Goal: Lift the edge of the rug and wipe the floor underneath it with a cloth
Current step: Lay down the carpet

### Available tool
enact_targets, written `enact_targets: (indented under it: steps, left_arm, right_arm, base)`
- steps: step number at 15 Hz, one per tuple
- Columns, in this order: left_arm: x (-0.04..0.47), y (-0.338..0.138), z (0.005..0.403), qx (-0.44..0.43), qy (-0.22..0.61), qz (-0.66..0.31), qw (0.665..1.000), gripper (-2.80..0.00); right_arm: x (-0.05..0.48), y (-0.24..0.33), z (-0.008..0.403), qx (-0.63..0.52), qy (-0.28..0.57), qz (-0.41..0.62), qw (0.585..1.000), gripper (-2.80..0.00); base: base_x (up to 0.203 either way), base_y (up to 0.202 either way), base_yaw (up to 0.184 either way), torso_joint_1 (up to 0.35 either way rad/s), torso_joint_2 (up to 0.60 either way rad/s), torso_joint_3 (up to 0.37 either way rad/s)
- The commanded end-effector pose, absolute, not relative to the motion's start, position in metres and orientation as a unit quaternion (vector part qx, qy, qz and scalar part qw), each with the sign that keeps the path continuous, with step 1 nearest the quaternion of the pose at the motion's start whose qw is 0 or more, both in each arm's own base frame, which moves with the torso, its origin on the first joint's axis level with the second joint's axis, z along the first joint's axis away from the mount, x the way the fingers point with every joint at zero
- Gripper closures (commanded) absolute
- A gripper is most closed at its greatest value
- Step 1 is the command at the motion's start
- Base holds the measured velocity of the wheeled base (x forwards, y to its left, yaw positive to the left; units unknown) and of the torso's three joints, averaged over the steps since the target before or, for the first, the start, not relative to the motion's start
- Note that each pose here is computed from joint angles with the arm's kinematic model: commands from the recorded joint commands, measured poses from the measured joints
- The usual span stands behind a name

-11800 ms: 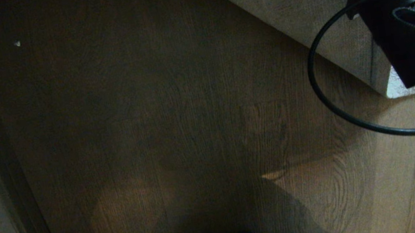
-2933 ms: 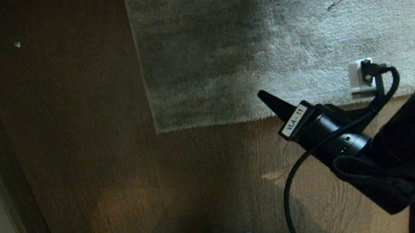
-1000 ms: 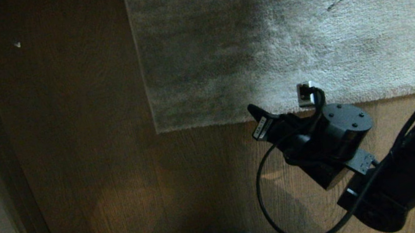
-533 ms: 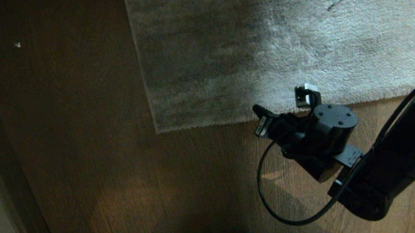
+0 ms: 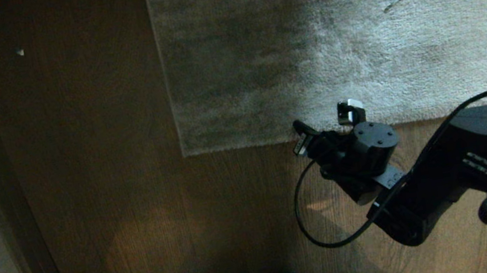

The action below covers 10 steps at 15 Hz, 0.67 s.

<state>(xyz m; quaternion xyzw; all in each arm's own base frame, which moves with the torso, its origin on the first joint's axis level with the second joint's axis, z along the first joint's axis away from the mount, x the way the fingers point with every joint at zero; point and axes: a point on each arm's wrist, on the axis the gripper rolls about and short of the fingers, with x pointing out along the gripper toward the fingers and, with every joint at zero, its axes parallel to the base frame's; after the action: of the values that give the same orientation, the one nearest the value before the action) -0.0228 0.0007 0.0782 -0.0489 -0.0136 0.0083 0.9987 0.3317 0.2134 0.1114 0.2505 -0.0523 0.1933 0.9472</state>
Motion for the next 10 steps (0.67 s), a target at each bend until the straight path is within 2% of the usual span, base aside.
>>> enact_targets:
  steps: [1,10]
  left_arm:
    - [-0.0228,0.0007,0.0783,-0.049,-0.014,0.009,0.999,0.00]
    - [-0.0228,0.0007,0.0783,-0.049,-0.014,0.009,0.999,0.00]
  right_arm:
    - [0.3427,0.2168,0.1076,0.261,-0.076,0.194,0.943,0.00]
    - [0.3437,0.2192,0.1162,0.266,-0.089,0.202,0.938,0.00]
  base:
    - [0.000,0.000,0.000,0.000,0.00,0.000]
    - [0.000,0.000,0.000,0.000,0.00,0.000]
